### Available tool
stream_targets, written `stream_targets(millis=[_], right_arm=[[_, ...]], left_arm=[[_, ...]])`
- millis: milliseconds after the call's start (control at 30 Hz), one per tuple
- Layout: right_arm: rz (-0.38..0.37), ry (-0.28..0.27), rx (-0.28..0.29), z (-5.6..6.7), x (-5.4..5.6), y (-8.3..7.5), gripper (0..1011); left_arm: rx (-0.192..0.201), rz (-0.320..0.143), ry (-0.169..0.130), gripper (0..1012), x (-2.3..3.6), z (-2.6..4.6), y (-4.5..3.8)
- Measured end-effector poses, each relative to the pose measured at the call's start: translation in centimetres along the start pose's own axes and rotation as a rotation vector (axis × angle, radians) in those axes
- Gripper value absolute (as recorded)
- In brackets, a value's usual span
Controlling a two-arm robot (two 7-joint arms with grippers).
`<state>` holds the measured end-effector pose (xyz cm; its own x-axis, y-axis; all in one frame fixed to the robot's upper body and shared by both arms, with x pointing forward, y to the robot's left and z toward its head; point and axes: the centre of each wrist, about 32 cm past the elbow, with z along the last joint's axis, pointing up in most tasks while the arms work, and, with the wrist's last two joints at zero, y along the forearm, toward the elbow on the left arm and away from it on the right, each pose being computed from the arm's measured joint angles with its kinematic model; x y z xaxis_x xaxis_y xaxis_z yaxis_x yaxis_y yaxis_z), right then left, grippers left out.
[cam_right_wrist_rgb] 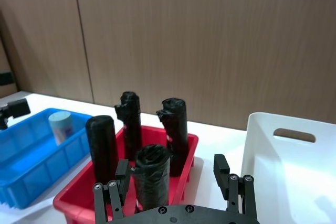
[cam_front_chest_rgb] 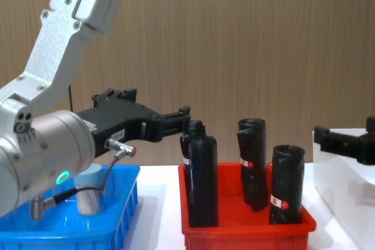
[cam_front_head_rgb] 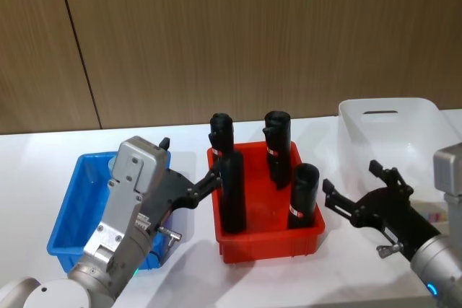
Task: Pick the cotton swabs from the blue box and place them into the white box.
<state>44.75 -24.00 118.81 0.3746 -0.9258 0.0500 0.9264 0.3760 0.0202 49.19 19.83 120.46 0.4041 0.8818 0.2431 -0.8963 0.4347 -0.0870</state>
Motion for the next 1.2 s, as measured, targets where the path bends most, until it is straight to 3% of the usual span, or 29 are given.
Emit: stream_targets(millis=[633, 1200], right_arm=[[0.146, -0.012, -0.106, -0.7, 1.2, 2.4, 1002], [0.190, -0.007, -0.156, -1.3, 1.7, 5.8, 1002]], left_arm=[[0.001, 0.000, 0.001, 1004, 0.01, -0.02, 0.00], [0.001, 0.000, 0.001, 1004, 0.01, -0.02, 0.00]])
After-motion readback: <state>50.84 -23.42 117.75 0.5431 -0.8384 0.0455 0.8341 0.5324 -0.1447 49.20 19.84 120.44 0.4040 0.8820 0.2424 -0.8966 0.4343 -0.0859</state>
